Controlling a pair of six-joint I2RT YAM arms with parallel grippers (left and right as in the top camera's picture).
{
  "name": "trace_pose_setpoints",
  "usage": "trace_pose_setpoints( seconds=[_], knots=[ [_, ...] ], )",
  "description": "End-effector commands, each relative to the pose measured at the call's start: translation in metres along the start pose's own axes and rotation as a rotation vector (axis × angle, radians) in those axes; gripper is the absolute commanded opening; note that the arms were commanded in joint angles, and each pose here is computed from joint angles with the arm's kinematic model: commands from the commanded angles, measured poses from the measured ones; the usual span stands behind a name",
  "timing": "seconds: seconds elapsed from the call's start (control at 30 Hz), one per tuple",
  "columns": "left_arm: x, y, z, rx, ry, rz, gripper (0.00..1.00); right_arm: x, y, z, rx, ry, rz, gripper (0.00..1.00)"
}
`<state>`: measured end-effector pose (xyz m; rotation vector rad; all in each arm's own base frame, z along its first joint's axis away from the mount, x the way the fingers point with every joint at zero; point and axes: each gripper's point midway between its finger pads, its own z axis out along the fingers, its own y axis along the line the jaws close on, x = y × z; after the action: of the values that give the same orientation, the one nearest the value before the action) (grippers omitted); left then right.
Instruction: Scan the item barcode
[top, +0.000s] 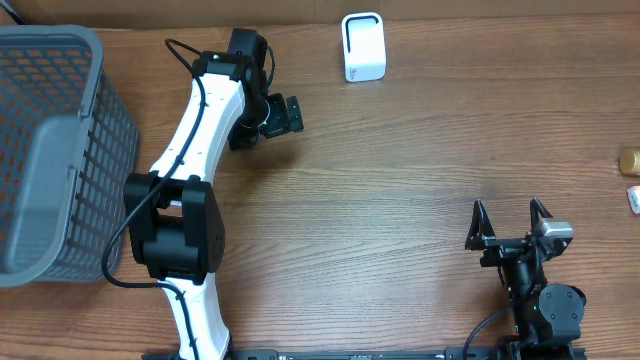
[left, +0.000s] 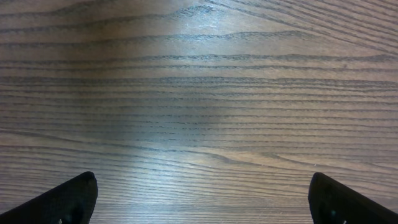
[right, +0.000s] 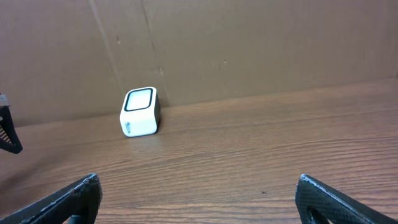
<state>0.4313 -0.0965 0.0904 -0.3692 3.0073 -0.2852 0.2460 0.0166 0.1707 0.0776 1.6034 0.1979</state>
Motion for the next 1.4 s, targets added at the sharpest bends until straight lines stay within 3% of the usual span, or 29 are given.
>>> trace_pose_setpoints(
  seconds=[0.0, 0.8, 0.97, 1.1, 1.23, 1.37],
  knots=[
    [-0.003, 0.002, 0.0, -0.005, -0.005, -0.013, 1.0, 0.001, -0.001, 0.0, 0.003, -0.007, -0.002, 1.0],
    [0.005, 0.008, -0.004, -0.032, 0.019, -0.018, 0.99, 0.001, -0.001, 0.0, 0.003, -0.007, -0.002, 1.0],
    [-0.007, -0.004, -0.033, -0.003, -0.095, 0.073, 1.0, 0.001, -0.001, 0.0, 0.003, -0.007, -0.002, 1.0],
    [-0.02, -0.04, -0.081, 0.069, -0.3, 0.3, 1.0, 0.001, -0.001, 0.0, 0.003, -0.007, -0.002, 1.0],
    [-0.014, -0.054, -0.118, 0.093, -0.431, 0.462, 1.0, 0.001, -0.001, 0.0, 0.003, -0.007, -0.002, 1.0],
    [0.003, -0.044, -0.134, 0.12, -0.539, 0.487, 1.0, 0.001, -0.001, 0.0, 0.003, -0.007, -0.002, 1.0]
  ],
)
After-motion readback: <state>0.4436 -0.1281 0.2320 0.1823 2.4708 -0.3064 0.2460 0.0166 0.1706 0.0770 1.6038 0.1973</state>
